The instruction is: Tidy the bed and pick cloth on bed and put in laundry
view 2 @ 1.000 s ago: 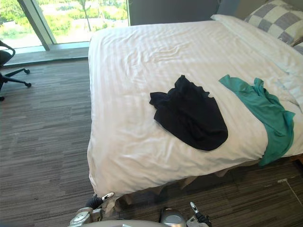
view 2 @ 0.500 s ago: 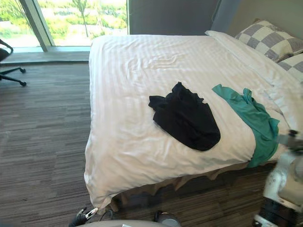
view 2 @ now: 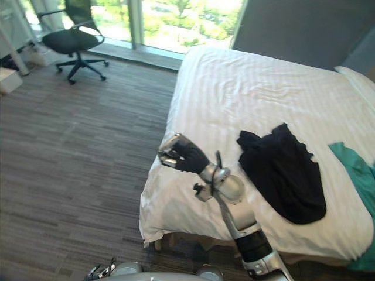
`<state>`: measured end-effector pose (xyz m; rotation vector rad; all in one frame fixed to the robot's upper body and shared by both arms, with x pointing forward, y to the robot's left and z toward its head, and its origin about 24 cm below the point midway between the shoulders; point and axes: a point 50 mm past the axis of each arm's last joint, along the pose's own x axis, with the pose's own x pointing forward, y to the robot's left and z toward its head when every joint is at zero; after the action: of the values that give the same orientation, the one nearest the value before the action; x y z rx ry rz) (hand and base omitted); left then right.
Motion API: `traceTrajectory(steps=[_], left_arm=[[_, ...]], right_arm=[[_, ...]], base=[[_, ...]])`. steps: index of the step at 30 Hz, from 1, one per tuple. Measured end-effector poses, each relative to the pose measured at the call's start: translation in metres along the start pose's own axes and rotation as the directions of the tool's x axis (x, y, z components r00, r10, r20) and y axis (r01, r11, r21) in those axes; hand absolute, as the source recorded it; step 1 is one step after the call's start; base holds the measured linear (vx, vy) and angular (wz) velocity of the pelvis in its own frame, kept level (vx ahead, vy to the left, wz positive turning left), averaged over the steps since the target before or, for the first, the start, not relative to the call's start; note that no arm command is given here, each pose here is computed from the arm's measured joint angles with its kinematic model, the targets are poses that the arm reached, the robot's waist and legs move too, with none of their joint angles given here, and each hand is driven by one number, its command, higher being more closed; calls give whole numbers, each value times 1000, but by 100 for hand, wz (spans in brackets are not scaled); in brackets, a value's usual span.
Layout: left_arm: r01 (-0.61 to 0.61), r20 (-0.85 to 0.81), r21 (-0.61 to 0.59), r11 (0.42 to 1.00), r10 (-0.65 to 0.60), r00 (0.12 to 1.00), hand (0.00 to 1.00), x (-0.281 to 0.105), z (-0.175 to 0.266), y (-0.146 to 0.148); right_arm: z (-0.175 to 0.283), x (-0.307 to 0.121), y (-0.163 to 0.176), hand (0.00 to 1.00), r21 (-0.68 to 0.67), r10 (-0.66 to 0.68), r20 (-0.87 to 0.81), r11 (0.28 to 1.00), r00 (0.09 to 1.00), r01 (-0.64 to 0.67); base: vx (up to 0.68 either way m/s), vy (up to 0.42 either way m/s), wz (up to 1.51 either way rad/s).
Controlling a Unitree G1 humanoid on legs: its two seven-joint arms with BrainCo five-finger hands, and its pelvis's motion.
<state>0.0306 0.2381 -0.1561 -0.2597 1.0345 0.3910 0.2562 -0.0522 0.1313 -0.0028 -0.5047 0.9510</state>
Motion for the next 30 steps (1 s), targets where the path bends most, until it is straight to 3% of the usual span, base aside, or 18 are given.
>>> traceTrajectory(steps=[4,11,14,17,24,26,30], left_arm=[[27,87,12,1000,-28,996,0,7,24,-7],[140,334,81,987,-159,929,0,22,110,-49],[246,383,142,959,-282,880,0,21,142,-91],[350,430,116,930,-364,826,0,13,161,-129],[467,450,152,871,-481,752,0,-2,182,-176],[492,458,167,854,-509,729,0,-6,190,-186],[529,479,169,832,-538,693,0,-14,206,-197]], right_arm=[[0,49,14,100,7,94,11,996,995,-94],[22,101,6,100,-107,74,32,992,997,-70],[24,103,0,100,-134,49,0,990,999,-49],[30,102,3,100,-152,38,4,988,999,-37],[47,96,15,100,-145,9,66,989,998,1],[42,94,12,100,-149,-36,41,988,998,42],[2,78,-18,100,-77,-262,-139,964,955,253]], base=[[-78,-52,18],[-172,-57,12],[-75,-11,16],[-28,2,7],[-34,-88,17],[-78,-67,28],[-80,-58,32]])
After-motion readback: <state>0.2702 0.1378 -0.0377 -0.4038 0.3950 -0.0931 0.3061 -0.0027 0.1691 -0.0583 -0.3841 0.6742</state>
